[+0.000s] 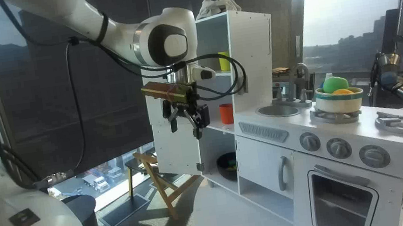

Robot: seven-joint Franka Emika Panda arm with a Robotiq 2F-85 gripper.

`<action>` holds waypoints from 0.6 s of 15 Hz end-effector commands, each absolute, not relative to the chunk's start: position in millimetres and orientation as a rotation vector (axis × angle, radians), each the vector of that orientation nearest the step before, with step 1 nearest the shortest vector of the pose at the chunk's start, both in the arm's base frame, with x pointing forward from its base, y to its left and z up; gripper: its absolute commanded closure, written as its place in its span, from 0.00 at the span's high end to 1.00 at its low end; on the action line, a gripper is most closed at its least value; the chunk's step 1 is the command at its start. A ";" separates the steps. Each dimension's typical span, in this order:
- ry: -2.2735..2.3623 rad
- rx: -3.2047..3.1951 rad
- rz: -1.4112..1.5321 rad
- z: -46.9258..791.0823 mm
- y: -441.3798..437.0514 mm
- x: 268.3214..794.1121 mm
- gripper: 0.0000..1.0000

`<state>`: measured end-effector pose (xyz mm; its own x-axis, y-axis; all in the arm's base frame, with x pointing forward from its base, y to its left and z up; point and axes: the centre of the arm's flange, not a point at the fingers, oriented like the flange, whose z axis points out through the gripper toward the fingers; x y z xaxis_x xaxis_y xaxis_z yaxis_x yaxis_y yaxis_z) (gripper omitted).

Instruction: Move the orange cup to the top compartment of the cabinet

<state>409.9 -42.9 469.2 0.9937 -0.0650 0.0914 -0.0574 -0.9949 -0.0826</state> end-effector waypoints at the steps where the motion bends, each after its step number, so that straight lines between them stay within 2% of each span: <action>1: 0.094 -3.057 -0.153 471.8 -43.0 410.6 1.00; 9: 0.094 -3.056 -0.174 478.2 -43.4 411.9 1.00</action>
